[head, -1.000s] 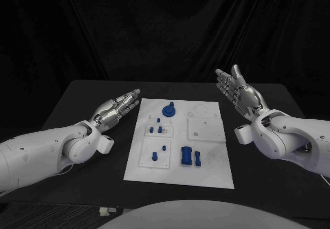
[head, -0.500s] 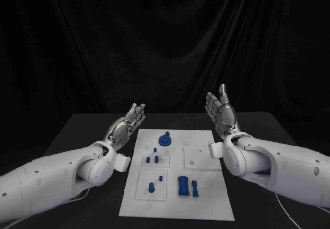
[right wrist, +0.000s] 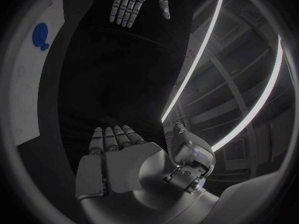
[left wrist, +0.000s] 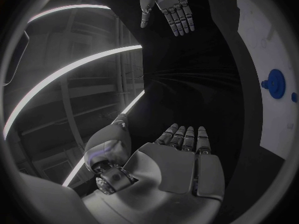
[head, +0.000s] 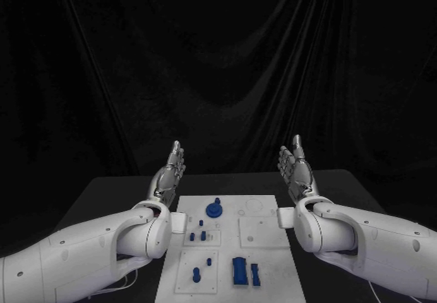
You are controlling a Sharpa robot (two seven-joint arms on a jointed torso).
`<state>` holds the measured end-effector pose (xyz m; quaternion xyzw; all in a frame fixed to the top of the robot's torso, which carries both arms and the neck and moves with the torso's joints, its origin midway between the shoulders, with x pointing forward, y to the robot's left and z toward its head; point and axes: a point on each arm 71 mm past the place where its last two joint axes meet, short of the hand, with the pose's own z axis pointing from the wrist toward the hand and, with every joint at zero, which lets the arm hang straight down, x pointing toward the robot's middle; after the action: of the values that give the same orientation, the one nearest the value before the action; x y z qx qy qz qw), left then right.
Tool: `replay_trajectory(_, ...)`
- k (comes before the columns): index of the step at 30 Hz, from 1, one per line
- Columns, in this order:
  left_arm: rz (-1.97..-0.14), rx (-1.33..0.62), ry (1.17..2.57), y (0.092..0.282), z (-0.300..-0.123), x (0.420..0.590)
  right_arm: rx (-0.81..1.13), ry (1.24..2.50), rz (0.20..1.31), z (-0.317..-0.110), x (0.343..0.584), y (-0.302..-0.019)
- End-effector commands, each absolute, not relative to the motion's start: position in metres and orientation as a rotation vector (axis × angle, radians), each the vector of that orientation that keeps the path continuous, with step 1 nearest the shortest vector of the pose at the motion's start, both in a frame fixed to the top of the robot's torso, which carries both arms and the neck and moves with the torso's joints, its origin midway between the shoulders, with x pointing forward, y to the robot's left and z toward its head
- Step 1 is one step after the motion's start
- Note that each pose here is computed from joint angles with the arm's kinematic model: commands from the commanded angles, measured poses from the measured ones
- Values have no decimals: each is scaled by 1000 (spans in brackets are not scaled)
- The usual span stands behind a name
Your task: Assemble the parts on the task board
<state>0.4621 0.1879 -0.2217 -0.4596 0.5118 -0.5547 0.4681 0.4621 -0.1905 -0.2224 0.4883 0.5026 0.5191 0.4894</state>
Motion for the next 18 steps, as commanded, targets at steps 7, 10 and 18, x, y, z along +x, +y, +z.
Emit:
replay_trajectory(7, -1229, -1209, 1218, 192, -224, 462, 1209, 1218, 1229, -224, 462, -192)
replay_trajectory(10, -1229, -1209, 1218, 192, -224, 462, 1209, 1218, 1229, -224, 462, -192)
replay_trajectory(18, -1229, -1209, 1218, 192, -224, 462, 1209, 1218, 1229, -224, 462, -192)
